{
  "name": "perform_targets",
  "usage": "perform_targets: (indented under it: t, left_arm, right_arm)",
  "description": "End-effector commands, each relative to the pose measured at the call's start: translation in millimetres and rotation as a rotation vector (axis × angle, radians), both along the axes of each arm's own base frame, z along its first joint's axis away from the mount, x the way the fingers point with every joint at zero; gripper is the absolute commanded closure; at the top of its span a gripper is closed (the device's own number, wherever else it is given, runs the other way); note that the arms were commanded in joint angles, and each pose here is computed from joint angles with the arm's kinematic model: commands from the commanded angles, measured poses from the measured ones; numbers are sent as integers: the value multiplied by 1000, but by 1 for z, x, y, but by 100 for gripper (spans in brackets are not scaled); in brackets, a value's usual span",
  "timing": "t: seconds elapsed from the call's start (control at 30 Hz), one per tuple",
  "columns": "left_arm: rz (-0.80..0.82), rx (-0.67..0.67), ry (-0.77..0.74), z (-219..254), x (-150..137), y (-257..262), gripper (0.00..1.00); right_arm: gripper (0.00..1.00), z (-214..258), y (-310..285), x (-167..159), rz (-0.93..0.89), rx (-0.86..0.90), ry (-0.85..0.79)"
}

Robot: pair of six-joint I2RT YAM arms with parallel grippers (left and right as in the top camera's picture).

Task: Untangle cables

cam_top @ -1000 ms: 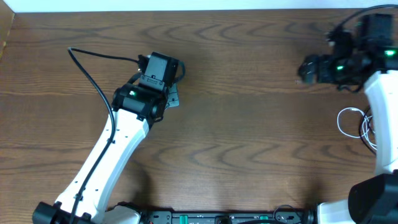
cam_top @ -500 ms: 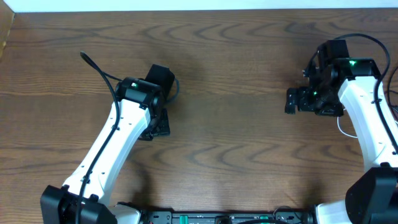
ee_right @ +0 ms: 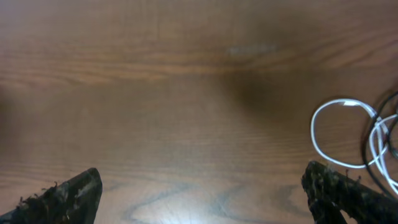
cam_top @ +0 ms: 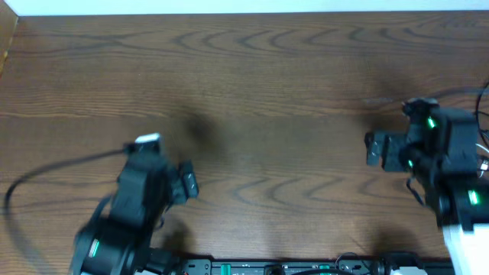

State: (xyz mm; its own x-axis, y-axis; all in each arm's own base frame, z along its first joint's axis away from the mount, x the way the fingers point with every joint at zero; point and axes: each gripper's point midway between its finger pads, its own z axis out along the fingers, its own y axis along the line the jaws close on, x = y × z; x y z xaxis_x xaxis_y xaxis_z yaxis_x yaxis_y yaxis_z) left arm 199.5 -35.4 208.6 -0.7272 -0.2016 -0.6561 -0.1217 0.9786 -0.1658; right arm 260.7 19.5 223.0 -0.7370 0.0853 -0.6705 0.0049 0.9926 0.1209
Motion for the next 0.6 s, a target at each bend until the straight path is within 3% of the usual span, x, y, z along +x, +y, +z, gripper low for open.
perform_targets:
  t: [0.0,0.2,0.57]
  left_arm:
    - [-14,-34,-152,22,-18,7,4]
    - [-13,-78,-283,42,-38,13,4]
    - [-14,-79,-285,42,-39,13,4]
  right_arm:
    - [1,12,-2,-18,2,-11,-91]
    - [1,17,-3,-41,2,-10,-109]
    - [1,-9,-4,-68,3,-15,42]
